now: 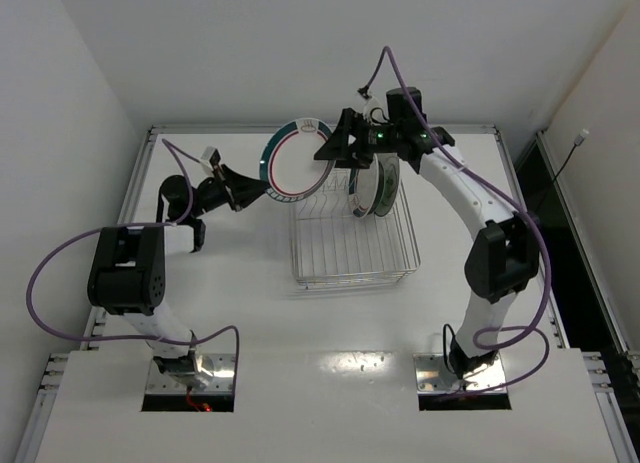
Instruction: Load the plates into the dish rack
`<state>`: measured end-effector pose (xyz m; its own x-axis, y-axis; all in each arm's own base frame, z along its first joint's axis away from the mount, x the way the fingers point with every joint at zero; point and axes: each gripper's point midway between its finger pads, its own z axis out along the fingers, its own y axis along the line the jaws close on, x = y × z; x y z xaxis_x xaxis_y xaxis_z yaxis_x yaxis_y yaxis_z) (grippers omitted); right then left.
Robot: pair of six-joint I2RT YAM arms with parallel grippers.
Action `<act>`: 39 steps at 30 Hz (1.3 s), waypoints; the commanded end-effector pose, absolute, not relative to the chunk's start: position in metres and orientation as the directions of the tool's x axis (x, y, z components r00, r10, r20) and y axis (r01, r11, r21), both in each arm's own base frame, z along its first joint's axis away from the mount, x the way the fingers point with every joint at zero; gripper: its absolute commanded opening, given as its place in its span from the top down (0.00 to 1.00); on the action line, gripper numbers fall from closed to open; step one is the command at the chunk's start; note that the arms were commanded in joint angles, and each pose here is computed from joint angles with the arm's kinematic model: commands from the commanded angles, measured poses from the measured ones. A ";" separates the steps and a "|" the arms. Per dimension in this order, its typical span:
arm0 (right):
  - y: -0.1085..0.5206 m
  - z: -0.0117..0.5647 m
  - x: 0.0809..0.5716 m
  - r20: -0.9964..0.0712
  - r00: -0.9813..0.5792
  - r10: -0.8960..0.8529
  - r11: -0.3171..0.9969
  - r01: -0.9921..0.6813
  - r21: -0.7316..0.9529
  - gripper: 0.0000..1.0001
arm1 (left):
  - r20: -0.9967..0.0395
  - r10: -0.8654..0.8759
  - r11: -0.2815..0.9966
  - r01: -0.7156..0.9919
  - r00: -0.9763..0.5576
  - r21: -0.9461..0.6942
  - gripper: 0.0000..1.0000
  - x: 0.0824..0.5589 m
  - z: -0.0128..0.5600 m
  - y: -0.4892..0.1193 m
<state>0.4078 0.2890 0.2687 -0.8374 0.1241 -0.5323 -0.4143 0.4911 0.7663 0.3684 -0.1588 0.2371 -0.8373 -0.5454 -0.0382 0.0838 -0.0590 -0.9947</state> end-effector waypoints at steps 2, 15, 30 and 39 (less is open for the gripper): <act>0.305 0.289 0.408 -0.579 -0.808 0.109 0.445 -0.481 0.755 0.34 | -0.202 -0.510 -0.026 0.249 -0.836 -0.968 1.00 0.359 0.268 -0.172; 0.274 0.311 0.428 -0.644 -0.743 0.183 0.595 -0.438 0.674 1.00 | -0.206 -0.454 0.126 0.166 -0.867 -0.978 0.64 0.380 0.238 -0.170; 0.164 0.272 0.436 -0.697 -0.712 0.092 0.996 0.053 0.077 1.00 | -0.278 -0.566 0.640 -0.201 -0.776 -0.742 0.48 0.396 0.149 -0.064; 0.168 0.249 0.435 -0.674 -0.737 -0.053 0.987 0.065 -0.149 1.00 | -0.269 -0.567 0.639 -0.209 -0.779 -0.740 0.48 0.394 0.148 -0.065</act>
